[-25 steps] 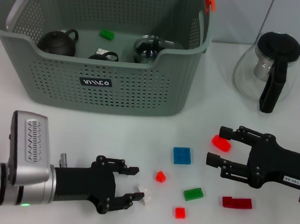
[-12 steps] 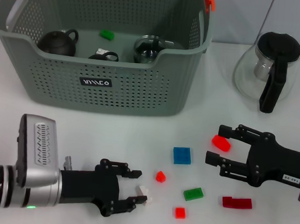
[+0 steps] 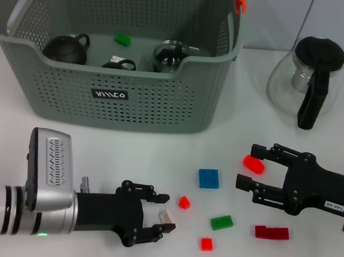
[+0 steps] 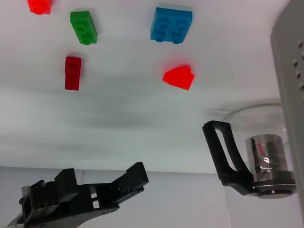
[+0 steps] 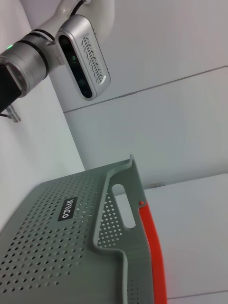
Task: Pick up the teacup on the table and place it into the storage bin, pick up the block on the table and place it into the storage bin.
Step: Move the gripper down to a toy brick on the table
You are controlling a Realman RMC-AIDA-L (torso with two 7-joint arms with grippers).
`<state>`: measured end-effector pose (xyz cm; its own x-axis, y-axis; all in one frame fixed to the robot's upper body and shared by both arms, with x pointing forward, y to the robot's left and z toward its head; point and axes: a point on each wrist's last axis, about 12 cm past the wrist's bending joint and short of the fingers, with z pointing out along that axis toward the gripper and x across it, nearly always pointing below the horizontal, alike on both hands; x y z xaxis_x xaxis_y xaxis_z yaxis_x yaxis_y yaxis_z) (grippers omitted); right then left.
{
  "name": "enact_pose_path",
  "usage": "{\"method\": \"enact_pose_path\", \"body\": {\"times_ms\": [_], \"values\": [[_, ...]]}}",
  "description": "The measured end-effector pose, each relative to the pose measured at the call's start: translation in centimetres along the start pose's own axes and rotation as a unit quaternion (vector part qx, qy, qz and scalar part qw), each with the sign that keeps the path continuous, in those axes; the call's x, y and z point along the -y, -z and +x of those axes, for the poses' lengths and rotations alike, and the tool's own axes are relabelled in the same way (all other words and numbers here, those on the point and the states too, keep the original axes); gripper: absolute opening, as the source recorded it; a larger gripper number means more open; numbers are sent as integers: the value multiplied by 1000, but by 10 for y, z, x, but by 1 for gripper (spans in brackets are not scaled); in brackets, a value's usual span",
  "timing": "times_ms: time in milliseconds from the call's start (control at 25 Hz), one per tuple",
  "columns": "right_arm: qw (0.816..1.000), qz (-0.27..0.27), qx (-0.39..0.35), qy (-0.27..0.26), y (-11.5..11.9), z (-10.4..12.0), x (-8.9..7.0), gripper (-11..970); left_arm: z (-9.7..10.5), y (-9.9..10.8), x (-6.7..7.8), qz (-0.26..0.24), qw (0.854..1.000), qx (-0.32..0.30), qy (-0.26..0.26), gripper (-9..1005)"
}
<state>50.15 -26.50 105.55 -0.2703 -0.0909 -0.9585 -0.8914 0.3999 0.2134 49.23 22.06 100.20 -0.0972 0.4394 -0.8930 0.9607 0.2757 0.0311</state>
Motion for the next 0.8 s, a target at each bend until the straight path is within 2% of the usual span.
{"method": "enact_pose_path", "body": {"times_ms": [480, 640, 800], "values": [[1000, 0, 0, -1, 1, 1, -1, 819, 0, -1, 2, 3, 1000, 4, 8, 540], [1000, 0, 0, -2, 1, 1, -1, 819, 2, 4, 1, -8, 999, 9, 39, 543], [1000, 2, 1, -2, 2, 1, 0, 819, 5, 8, 8, -6, 998, 17, 56, 553]]}}
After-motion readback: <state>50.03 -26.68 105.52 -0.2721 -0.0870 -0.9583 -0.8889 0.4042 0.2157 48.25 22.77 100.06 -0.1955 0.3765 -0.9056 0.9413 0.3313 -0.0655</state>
